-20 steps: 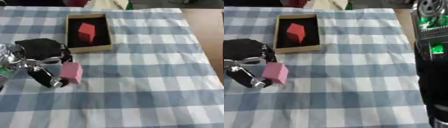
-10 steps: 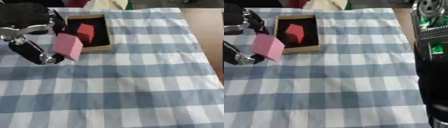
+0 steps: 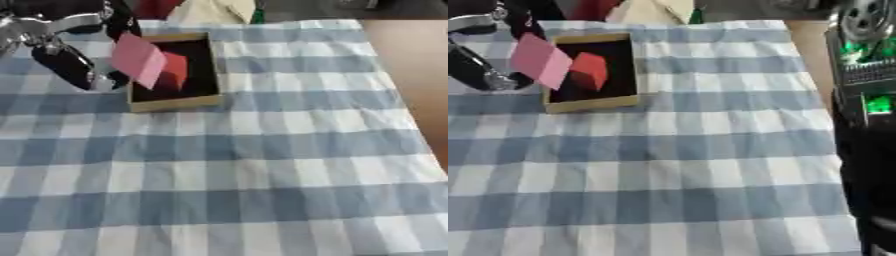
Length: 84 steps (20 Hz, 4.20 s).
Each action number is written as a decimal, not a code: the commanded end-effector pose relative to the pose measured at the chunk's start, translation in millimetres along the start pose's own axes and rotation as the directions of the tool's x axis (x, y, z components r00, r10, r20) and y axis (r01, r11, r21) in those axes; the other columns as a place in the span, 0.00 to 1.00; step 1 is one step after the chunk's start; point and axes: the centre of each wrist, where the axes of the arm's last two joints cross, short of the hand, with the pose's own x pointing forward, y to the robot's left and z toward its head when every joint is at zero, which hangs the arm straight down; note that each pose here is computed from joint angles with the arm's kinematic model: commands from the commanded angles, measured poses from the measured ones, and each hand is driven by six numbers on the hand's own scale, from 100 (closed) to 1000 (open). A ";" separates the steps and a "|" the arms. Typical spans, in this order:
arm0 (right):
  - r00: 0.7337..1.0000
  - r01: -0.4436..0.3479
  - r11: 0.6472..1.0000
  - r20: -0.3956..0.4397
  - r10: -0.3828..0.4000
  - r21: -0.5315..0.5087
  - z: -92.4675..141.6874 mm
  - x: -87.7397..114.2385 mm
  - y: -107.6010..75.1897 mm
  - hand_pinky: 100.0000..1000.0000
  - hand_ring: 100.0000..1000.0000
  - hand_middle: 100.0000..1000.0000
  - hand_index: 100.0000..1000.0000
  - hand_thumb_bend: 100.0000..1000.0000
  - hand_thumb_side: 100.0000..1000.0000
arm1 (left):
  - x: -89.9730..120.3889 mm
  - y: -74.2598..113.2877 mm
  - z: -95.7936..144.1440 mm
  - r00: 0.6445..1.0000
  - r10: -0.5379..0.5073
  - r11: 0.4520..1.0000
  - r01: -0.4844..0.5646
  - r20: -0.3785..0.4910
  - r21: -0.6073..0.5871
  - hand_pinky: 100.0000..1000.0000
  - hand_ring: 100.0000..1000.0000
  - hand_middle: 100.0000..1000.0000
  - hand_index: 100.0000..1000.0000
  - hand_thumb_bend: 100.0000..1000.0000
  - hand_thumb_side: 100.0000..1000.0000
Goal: Pick up objects on the table and place them in the box.
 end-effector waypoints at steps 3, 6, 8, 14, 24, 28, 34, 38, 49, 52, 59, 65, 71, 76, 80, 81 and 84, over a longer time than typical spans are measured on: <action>1.000 0.004 1.000 0.020 -0.003 -0.020 -5.8 5.3 -5.7 0.83 0.71 0.33 0.61 0.08 0.66 | -22.7 2.5 -10.2 0.996 0.017 0.999 -0.013 -0.084 0.046 0.61 0.51 0.42 0.51 0.00 0.03; 1.000 0.012 1.000 0.026 -0.011 -0.022 -7.3 7.6 -5.6 0.83 0.71 0.33 0.61 0.07 0.66 | -33.4 0.6 -18.4 0.991 0.019 0.998 -0.010 -0.130 0.068 0.61 0.51 0.42 0.51 0.00 0.03; 0.999 0.018 1.000 0.033 -0.017 -0.023 -8.6 9.6 -5.9 0.83 0.71 0.33 0.61 0.09 0.66 | -40.7 -0.6 -22.6 0.987 0.014 0.997 -0.001 -0.161 0.079 0.61 0.51 0.42 0.51 0.00 0.04; 0.998 0.040 0.999 0.051 -0.038 -0.031 -12.3 16.5 -7.2 0.83 0.70 0.33 0.61 0.10 0.66 | -61.3 -6.9 -28.2 0.972 0.078 0.995 -0.064 -0.221 0.073 0.60 0.50 0.42 0.52 0.00 0.15; 0.998 0.051 0.998 0.047 -0.050 -0.025 -14.0 16.6 -6.5 0.83 0.70 0.33 0.61 0.09 0.67 | -74.4 0.9 -27.0 0.950 0.179 0.984 -0.173 -0.254 0.049 0.62 0.52 0.46 0.53 0.00 0.28; 0.998 0.052 0.998 0.040 -0.051 -0.021 -13.2 14.7 -5.8 0.83 0.70 0.32 0.61 0.09 0.67 | -75.5 1.9 -26.5 0.953 0.161 0.987 -0.157 -0.258 0.037 0.69 0.61 0.57 0.65 0.00 0.16; 0.998 0.052 0.999 0.034 -0.052 -0.016 -11.9 12.8 -4.4 0.83 0.70 0.32 0.60 0.09 0.68 | -74.0 3.3 -27.0 0.965 0.094 0.995 -0.095 -0.247 0.010 0.75 0.72 0.65 0.75 0.00 0.00; 0.998 0.055 0.998 0.029 -0.054 -0.011 -10.1 11.5 -3.1 0.83 0.70 0.32 0.60 0.09 0.68 | -72.9 7.5 -27.0 0.971 0.042 0.999 -0.044 -0.236 -0.003 0.77 0.76 0.70 0.80 0.02 0.03; 0.999 0.049 0.999 0.013 -0.049 0.009 -6.8 6.6 0.4 0.83 0.70 0.32 0.60 0.09 0.68 | -65.5 27.2 -20.7 0.983 0.066 0.995 -0.051 -0.174 0.087 0.79 0.82 0.76 0.86 0.06 0.24; 0.999 0.048 0.999 0.010 -0.048 0.012 -6.1 5.9 1.4 0.83 0.70 0.32 0.60 0.09 0.68 | -62.5 32.3 -17.5 0.984 0.075 0.993 -0.058 -0.163 0.107 0.80 0.83 0.77 0.87 0.07 0.27; 0.999 0.046 0.999 0.003 -0.046 0.017 -5.2 4.4 2.9 0.83 0.70 0.32 0.60 0.09 0.68 | -59.1 34.0 -13.9 0.984 0.117 0.987 -0.100 -0.137 0.128 0.80 0.85 0.79 0.89 0.11 0.37; 0.999 0.052 0.999 0.001 -0.052 0.017 -4.8 4.5 3.3 0.83 0.70 0.32 0.60 0.09 0.68 | -59.4 25.7 -16.5 0.981 0.116 0.990 -0.102 -0.157 0.094 0.79 0.83 0.76 0.86 0.03 0.31; 0.998 0.060 0.998 -0.003 -0.060 0.012 -4.4 4.8 3.3 0.83 0.70 0.31 0.60 0.09 0.68 | -61.1 8.1 -24.9 0.975 0.118 0.992 -0.110 -0.190 0.057 0.79 0.84 0.78 0.87 0.10 0.31; 0.998 0.061 0.998 -0.008 -0.060 0.010 -4.1 4.0 3.1 0.83 0.70 0.31 0.60 0.08 0.68 | -61.9 -1.4 -29.9 0.979 0.085 0.996 -0.086 -0.188 0.005 0.82 0.87 0.81 0.90 0.32 0.50; 0.998 0.061 0.998 -0.011 -0.061 0.009 -3.6 3.5 2.9 0.83 0.70 0.31 0.60 0.09 0.68 | -63.5 -4.2 -29.9 0.981 0.064 0.997 -0.069 -0.186 -0.023 0.84 0.90 0.83 0.91 0.54 0.67; 0.998 0.061 0.998 -0.011 -0.060 0.009 -3.5 3.3 2.9 0.83 0.70 0.31 0.60 0.09 0.68 | -64.0 -4.7 -29.8 0.980 0.056 0.998 -0.063 -0.191 -0.030 0.84 0.90 0.83 0.91 0.54 0.66; 0.998 0.061 0.998 -0.014 -0.061 0.008 -3.0 2.9 3.0 0.83 0.70 0.31 0.60 0.09 0.68 | -64.9 -8.1 -30.6 0.978 0.030 0.997 -0.043 -0.206 -0.059 0.87 0.95 0.86 0.93 0.56 0.67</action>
